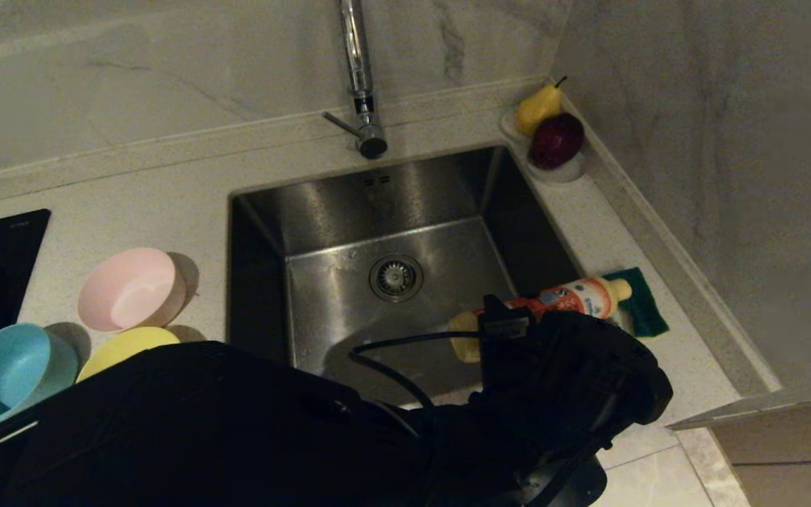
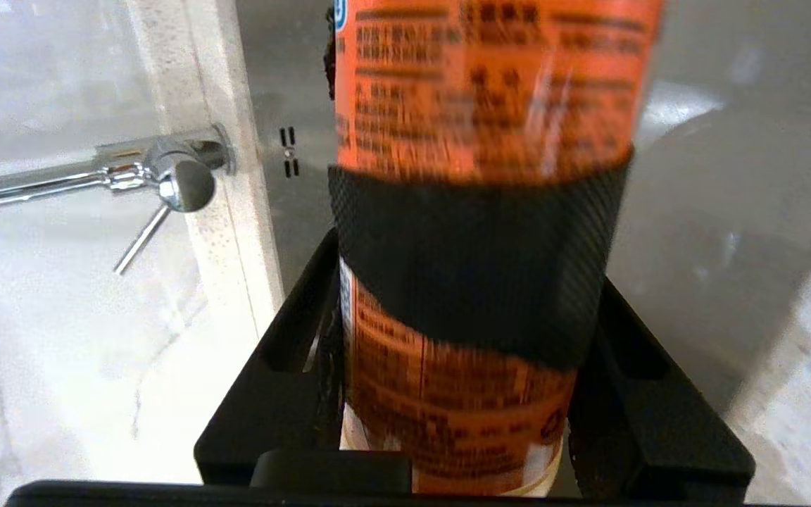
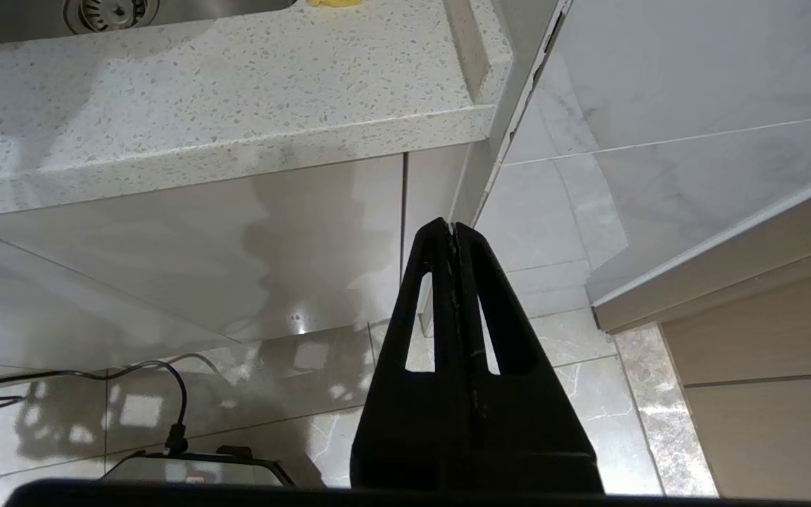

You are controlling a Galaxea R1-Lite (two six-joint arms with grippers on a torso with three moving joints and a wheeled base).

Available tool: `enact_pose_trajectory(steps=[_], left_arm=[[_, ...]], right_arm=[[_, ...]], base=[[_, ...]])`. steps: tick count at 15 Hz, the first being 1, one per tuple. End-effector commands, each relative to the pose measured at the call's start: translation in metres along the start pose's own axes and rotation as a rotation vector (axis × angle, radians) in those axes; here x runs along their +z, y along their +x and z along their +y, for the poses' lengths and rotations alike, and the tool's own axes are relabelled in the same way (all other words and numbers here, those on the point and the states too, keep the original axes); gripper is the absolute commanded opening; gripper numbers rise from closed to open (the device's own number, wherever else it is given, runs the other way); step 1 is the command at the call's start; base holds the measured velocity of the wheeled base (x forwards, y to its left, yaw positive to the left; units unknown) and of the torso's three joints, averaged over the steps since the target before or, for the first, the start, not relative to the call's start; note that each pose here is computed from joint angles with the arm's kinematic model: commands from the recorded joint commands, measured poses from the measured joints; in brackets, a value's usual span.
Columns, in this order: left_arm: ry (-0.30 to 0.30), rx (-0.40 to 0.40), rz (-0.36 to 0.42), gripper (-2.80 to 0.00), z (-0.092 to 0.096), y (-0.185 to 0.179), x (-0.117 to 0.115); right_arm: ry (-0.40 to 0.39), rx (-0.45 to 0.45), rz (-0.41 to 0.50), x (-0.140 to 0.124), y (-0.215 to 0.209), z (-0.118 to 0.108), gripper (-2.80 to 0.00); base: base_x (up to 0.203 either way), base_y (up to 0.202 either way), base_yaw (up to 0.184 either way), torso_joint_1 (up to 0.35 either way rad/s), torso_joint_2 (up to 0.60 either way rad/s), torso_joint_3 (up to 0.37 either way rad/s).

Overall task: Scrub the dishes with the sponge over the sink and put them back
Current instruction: Squeeze it onto the sponge

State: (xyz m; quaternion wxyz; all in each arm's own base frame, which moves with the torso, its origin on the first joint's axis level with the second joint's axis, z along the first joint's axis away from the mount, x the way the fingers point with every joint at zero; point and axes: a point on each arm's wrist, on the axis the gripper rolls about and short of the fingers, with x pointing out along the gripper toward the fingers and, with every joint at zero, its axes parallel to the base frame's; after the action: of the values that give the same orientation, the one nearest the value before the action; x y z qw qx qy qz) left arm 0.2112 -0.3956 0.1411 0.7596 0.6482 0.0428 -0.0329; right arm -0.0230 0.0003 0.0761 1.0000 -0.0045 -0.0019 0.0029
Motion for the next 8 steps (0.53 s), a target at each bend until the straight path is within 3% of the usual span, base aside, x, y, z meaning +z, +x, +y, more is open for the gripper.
enact_pose_trajectory(steps=[1, 8], left_arm=[[0.012, 0.006, 0.005, -2.80, 0.000, 0.002, 0.004], [-0.062, 0.037, -0.009, -2.80, 0.006, 0.009, 0.023]], right_arm=[[0.000, 0.000, -0.001, 0.000, 0.000, 0.000, -2.80], [0.000, 0.000, -0.001, 0.000, 0.000, 0.000, -2.80]], base=[[0.000, 0.000, 0.000, 0.000, 0.00, 0.000], [0.000, 0.000, 0.000, 0.000, 0.00, 0.000]])
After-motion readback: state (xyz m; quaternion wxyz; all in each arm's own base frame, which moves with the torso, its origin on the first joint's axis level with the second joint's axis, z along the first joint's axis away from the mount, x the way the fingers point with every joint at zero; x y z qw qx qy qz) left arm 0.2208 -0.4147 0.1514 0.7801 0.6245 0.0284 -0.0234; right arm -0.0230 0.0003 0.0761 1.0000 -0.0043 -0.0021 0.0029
